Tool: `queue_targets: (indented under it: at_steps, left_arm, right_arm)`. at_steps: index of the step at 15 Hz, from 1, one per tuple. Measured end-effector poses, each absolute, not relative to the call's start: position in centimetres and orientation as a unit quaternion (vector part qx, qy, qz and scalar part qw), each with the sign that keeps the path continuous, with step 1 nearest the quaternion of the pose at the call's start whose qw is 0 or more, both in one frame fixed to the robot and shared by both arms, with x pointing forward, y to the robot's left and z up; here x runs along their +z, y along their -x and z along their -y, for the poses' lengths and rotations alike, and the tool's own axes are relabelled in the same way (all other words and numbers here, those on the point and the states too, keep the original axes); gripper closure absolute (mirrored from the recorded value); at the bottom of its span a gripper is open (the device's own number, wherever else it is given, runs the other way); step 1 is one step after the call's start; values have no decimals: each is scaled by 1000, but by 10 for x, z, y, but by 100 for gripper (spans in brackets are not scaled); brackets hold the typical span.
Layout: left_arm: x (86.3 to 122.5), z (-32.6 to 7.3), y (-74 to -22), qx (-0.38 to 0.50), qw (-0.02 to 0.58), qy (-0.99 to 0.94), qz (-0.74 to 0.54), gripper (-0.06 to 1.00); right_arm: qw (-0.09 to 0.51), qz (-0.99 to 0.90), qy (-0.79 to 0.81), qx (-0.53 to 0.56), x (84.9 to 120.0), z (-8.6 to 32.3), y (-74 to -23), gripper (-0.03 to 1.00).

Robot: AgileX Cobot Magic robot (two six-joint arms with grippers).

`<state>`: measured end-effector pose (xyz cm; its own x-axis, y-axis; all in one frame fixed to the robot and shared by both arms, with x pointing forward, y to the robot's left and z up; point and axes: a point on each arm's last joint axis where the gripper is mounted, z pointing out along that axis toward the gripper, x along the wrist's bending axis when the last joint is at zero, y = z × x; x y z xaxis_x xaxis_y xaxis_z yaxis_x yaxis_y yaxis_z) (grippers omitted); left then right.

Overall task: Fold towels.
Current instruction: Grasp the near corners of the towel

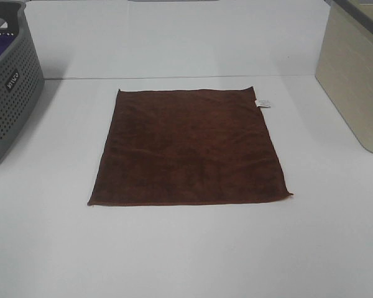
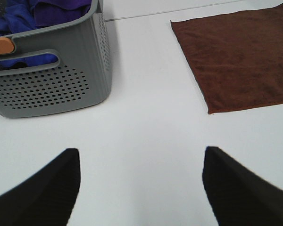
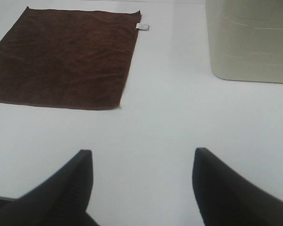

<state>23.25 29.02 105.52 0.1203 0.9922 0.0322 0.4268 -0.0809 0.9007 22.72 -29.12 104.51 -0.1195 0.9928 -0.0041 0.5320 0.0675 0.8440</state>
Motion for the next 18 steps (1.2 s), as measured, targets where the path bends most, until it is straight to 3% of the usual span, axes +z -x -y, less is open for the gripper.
queue_targets:
  at_steps: [18]
  left_arm:
    - [1055, -290, -232, 363, 389, -639, -555, 25]
  right_arm:
    - [321, -656, -581, 359, 1045, 291, -227, 37]
